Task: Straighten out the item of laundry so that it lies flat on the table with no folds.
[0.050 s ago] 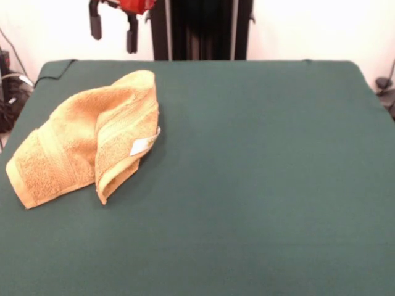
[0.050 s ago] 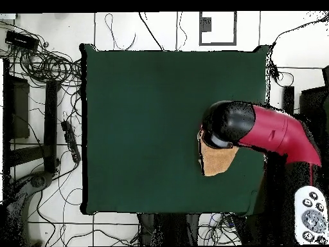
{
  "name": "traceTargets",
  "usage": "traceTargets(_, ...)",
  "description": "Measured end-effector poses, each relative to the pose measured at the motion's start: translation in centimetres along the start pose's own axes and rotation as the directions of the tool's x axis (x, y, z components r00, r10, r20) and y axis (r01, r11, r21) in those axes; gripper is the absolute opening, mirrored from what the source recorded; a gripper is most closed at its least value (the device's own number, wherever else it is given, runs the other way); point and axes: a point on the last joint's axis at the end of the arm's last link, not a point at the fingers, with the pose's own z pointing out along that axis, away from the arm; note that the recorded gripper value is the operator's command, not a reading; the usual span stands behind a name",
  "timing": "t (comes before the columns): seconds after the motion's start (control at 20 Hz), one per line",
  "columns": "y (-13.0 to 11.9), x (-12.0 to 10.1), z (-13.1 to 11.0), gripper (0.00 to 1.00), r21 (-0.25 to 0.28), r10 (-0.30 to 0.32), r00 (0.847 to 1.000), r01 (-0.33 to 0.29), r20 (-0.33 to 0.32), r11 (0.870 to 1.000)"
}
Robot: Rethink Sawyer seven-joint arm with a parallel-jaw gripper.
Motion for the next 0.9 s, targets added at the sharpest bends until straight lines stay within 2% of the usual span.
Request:
traceTargets(0.15,0.4,-1.9,-0.3,1.0,-0.014,-0.001,1.0,0.002,0.029,1.0)
traceTargets(0.45,0.7,-4.4,0.4,1.0,-0.032,0.001,0.999,0.0,0.052,0.999)
traceTargets(0.75,0.8,-6.3,2.3,1.0,-0.036,0.006,0.998,-0.004,0.055,0.999)
traceTargets(0.9,0.9,-6.9,4.0,1.0,-0.035,0.006,0.999,-0.005,0.042,0.999)
